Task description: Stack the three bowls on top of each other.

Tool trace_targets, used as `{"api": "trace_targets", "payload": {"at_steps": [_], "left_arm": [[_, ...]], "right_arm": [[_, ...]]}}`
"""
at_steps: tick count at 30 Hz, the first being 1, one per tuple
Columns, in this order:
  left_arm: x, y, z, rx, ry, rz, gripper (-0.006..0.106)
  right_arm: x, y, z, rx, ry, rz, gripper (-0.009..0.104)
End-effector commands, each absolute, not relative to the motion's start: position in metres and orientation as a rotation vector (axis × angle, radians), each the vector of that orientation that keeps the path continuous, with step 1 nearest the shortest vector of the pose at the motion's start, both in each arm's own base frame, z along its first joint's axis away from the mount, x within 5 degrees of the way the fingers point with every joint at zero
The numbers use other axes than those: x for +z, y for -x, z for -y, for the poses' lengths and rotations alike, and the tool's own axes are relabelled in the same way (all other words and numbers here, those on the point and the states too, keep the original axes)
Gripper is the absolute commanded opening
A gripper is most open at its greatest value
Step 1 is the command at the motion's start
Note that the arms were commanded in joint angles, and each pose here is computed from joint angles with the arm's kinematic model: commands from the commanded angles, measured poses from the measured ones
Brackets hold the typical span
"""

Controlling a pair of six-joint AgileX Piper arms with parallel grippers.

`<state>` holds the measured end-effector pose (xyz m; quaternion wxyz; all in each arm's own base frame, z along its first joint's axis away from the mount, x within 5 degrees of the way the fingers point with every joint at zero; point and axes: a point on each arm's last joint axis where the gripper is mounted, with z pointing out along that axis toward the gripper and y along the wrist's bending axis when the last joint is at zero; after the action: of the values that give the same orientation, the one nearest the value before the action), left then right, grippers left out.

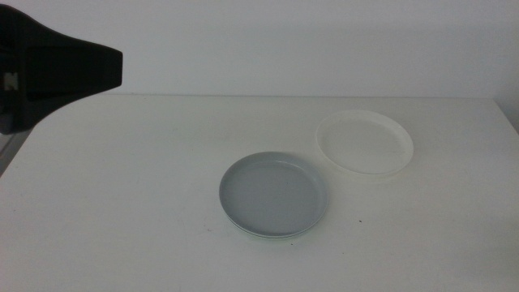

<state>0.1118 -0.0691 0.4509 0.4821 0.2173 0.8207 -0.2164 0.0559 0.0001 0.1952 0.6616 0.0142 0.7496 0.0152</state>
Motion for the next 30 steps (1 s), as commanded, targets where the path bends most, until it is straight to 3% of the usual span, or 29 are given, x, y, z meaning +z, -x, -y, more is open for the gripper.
{"api": "trace_targets", "payload": {"at_steps": [1, 17, 20, 22, 26, 30], "left_arm": [[0.452, -0.112, 0.07, -0.529, -0.528, -1.986, 0.094], [0.452, -0.112, 0.07, -0.529, -0.528, -1.986, 0.094], [0.452, -0.112, 0.07, -0.529, -0.528, -1.986, 0.094], [0.452, -0.112, 0.07, -0.529, -0.528, -1.986, 0.094], [0.452, -0.112, 0.07, -0.529, -0.528, -1.986, 0.094], [0.452, -0.112, 0.07, -0.529, -0.528, -1.986, 0.094]], "right_arm": [[0.196, -0.056, 0.0, 0.022, -0.031, -1.67, 0.093], [0.204, -0.056, 0.0, 0.019, -0.023, -1.582, 0.093], [0.211, -0.056, 0.0, 0.019, -0.019, -1.507, 0.093], [0.219, -0.059, 0.0, 0.047, -0.044, -1.519, 0.093], [0.252, -0.077, -0.001, 0.12, -0.115, -1.655, 0.093], [0.292, -0.101, -0.004, 0.159, -0.137, -1.951, 0.093]]}}
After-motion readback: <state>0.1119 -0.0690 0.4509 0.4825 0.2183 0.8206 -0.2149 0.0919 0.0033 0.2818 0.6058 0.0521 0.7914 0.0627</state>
